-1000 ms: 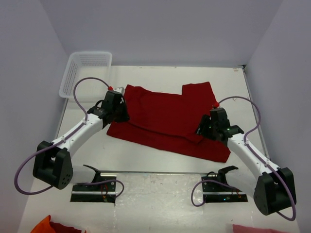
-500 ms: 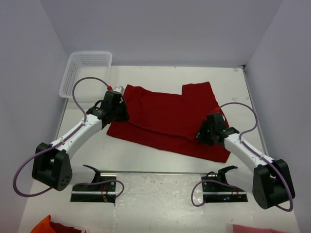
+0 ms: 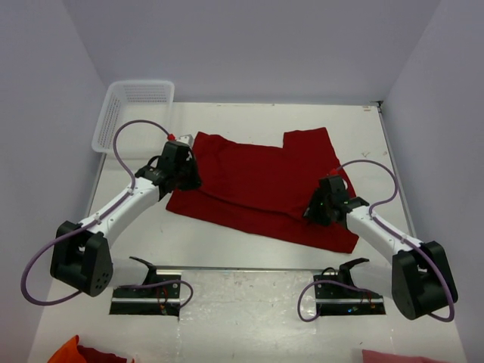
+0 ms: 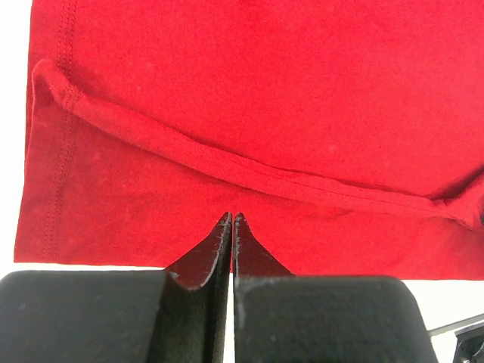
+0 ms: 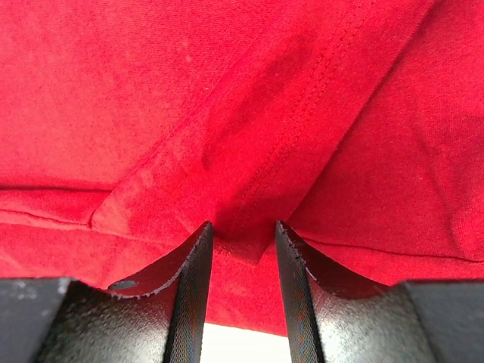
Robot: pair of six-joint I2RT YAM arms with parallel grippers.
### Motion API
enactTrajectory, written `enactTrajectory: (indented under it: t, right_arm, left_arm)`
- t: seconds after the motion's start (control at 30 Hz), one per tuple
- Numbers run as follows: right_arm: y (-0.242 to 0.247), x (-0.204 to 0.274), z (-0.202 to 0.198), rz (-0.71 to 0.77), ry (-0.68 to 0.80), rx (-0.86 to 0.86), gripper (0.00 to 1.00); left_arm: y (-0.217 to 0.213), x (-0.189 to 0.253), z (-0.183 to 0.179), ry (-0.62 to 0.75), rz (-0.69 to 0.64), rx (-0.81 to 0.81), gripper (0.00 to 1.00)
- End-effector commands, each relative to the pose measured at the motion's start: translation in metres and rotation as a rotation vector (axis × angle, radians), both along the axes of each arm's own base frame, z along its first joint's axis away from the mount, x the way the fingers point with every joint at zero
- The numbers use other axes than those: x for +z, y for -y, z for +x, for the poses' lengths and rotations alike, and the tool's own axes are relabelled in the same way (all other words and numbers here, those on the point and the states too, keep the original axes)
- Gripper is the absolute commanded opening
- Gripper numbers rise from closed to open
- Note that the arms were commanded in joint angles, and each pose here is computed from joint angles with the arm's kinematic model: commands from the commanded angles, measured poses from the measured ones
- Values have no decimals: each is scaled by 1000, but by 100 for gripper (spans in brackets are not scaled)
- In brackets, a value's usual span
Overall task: Fold and stack the t-shirts
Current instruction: Fold the flattened tshirt in 1/3 of the way
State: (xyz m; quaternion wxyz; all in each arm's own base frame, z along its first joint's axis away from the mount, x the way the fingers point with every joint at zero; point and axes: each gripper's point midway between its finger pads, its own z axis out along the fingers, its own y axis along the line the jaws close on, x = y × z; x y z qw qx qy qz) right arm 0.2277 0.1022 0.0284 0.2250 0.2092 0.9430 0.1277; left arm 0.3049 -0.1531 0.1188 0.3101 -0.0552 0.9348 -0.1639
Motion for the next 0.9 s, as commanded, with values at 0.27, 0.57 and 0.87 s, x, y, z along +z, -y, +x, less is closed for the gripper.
enactTrajectory:
  t: [0.27,0.57,0.87]
  right_arm:
    - [-10,4,-3,27,25,-2,40]
    - [-13,6,0,16,33,5,14]
    - [-14,25,32,-47,91,21,0]
  left_arm:
    - [6,3,9,15,-8,-12,1]
    - [4,3,9,17,1,-15,1]
    - [0,-3,5,7,17,-12,1]
